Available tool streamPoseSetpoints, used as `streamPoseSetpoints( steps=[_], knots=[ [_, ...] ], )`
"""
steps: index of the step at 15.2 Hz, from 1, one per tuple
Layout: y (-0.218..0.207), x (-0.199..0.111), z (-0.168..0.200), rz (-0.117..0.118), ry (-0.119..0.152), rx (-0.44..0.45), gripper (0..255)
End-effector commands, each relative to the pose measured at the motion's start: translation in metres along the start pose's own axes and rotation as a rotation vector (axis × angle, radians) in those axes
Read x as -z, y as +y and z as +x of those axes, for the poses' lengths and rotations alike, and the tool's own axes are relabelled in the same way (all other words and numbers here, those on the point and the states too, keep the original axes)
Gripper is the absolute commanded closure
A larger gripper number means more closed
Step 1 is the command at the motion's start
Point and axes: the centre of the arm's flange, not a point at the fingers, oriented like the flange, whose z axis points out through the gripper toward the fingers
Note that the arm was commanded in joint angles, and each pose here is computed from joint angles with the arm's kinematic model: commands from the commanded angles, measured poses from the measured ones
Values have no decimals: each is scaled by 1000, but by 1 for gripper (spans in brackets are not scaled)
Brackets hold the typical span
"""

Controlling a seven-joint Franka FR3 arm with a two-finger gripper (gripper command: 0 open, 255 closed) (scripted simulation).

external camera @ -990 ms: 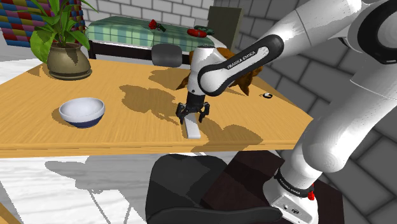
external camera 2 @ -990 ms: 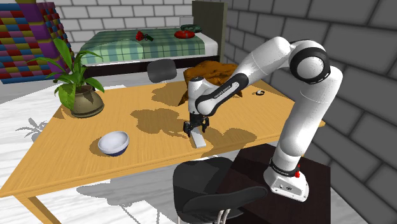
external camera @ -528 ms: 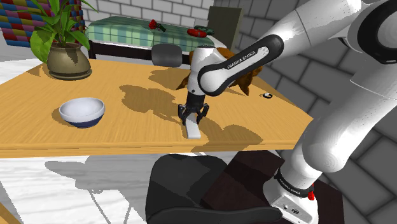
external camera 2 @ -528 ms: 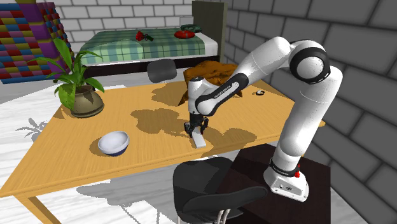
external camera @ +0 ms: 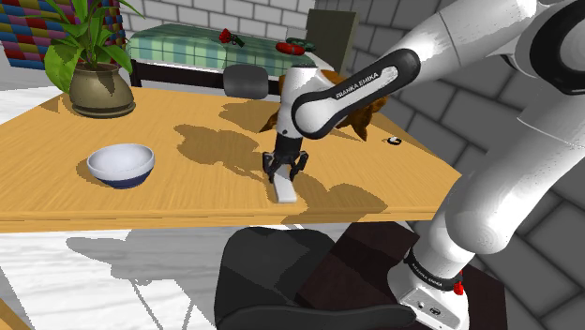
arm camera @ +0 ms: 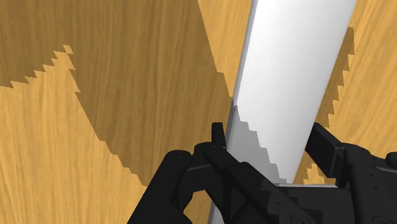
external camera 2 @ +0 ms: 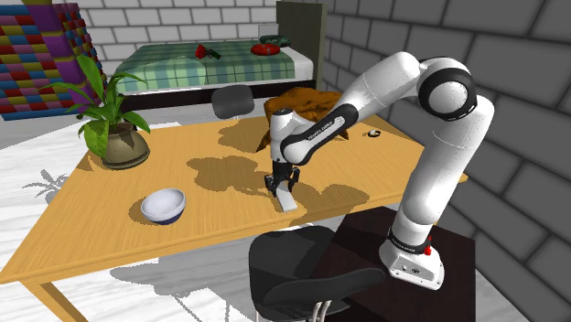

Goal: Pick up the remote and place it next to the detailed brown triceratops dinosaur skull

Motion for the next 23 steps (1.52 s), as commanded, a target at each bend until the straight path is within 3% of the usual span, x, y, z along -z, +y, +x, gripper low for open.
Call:
streamPoseSetpoints(
  steps=[1, 23],
  knots=[
    [0, 9, 0, 0, 0, 0, 255],
    [-2, 125, -1, 0, 0, 0, 255]
  ],
)
